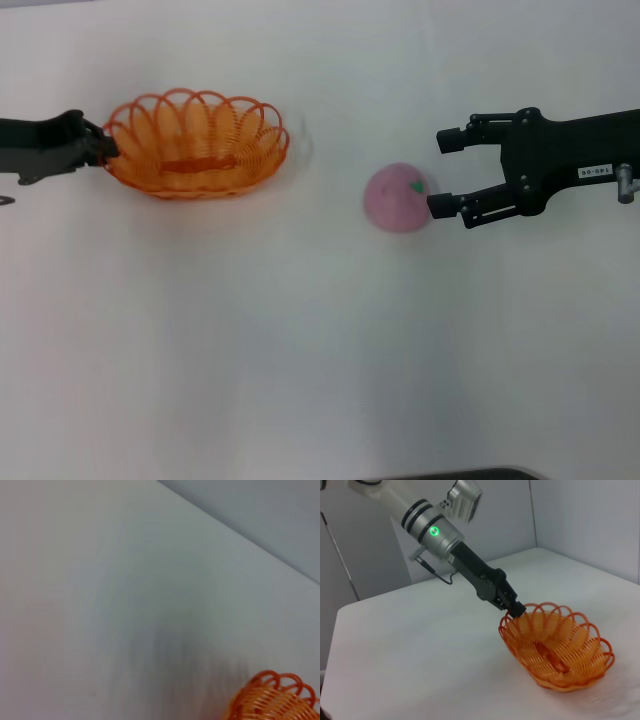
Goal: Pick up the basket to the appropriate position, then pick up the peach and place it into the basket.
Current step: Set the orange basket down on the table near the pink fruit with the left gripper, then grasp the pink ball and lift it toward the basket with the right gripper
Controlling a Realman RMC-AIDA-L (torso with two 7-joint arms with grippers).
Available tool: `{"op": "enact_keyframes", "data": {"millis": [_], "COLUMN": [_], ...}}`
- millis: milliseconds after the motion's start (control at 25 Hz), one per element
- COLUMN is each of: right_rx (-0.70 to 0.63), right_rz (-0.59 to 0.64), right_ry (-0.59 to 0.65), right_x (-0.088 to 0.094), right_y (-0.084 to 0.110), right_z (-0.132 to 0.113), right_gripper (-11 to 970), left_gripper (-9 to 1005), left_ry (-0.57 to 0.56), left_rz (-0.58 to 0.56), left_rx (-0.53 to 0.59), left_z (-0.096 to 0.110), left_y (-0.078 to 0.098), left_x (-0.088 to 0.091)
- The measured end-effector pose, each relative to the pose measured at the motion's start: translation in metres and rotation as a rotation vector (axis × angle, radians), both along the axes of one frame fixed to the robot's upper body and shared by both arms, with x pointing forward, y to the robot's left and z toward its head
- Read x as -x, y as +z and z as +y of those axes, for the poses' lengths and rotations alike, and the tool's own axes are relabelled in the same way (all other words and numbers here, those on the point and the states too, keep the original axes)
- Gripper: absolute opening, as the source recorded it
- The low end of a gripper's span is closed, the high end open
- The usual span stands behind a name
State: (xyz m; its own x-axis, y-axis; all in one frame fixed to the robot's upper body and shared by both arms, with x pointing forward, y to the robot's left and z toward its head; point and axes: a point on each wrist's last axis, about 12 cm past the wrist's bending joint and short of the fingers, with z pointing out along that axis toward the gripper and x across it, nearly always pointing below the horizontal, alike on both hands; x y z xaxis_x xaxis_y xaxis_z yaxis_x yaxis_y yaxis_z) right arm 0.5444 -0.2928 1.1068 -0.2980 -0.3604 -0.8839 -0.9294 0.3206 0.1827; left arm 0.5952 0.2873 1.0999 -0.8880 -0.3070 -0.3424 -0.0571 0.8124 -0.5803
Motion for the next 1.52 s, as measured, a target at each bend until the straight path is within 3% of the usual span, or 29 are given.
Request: {"op": "enact_keyframes", "data": {"millis": [200, 320, 400, 520, 680, 800, 880, 1000, 1120, 1240, 1520], "right_rx": [-0.002, -0.005, -0.005, -0.015, -0.034, -0.048, -0.059, -0.083, -0.097, -0.105, -0.063], "right_rz": [0.000, -0.002, -0.004, 0.001, 0.015, 0.033, 0.054, 0.090, 0.122, 0.153, 0.192], "right_ry": [-0.003, -0.007, -0.017, -0.052, -0.084, -0.119, -0.142, -0.175, -0.203, -0.222, -0.232], "right_x": [0.000, -0.001, -0.002, -0.004, -0.006, -0.012, -0.015, -0.021, -0.028, -0.036, -0.059], "right_y": [0.000, 0.001, 0.001, 0.001, 0.004, 0.006, 0.007, 0.010, 0.015, 0.022, 0.053], "right_z": [0.000, 0.000, 0.000, -0.003, -0.004, -0.002, -0.001, 0.002, 0.006, 0.009, 0.012], "right_gripper": [935, 934, 934, 934, 934, 933, 933, 933, 933, 932, 932], "left_gripper": [149, 166, 322, 497, 674, 771, 836, 846, 852, 849, 843], "left_ry": [-0.033, -0.034, -0.029, -0.038, -0.121, -0.227, -0.291, -0.410, -0.522, -0.607, -0.649], "left_rz": [0.012, -0.013, -0.062, -0.205, -0.509, -0.730, -0.832, -0.925, -0.926, -0.856, -0.755], "left_rx": [-0.007, -0.030, -0.062, -0.087, -0.042, -0.049, -0.066, -0.097, -0.124, -0.132, -0.162], "left_z": [-0.003, 0.005, 0.016, 0.034, 0.051, 0.057, 0.058, 0.056, 0.051, 0.045, 0.046], "left_y": [0.001, 0.007, 0.014, 0.030, 0.043, 0.039, 0.034, 0.025, 0.009, -0.009, -0.020], "left_x": [0.002, 0.003, 0.005, 0.012, 0.033, 0.056, 0.070, 0.089, 0.101, 0.107, 0.107]}}
